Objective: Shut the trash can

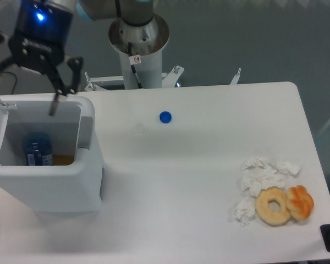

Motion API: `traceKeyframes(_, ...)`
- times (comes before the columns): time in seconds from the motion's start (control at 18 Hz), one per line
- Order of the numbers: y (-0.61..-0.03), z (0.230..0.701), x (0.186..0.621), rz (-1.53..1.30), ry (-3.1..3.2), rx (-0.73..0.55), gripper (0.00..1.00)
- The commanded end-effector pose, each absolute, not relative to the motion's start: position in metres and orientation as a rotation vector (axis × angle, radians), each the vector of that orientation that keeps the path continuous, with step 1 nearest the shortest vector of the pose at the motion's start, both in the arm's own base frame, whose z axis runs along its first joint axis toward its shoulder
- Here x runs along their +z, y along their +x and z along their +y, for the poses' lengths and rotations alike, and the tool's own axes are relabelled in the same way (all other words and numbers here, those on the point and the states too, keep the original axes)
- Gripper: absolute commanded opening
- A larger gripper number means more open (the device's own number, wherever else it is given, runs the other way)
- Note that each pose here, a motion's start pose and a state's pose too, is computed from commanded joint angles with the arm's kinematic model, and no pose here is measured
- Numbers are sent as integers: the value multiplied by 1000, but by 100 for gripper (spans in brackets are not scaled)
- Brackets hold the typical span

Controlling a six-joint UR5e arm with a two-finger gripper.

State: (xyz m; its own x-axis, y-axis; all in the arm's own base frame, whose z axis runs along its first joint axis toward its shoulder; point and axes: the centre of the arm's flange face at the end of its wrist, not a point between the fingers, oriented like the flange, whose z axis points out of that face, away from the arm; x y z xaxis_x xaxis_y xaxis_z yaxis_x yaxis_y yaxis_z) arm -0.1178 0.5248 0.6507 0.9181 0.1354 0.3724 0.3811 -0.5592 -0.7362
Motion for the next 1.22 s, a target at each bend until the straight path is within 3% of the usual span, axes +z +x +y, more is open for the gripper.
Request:
traceKeyframes(0.28, -73, 516, 664, -242, -2132, -477, 100)
traceKeyframes(0.78, -38, 521, 663, -128, -2120, -611, 100)
traceKeyframes(1.22, -9, 553, 632, -58, -2169, -724, 100)
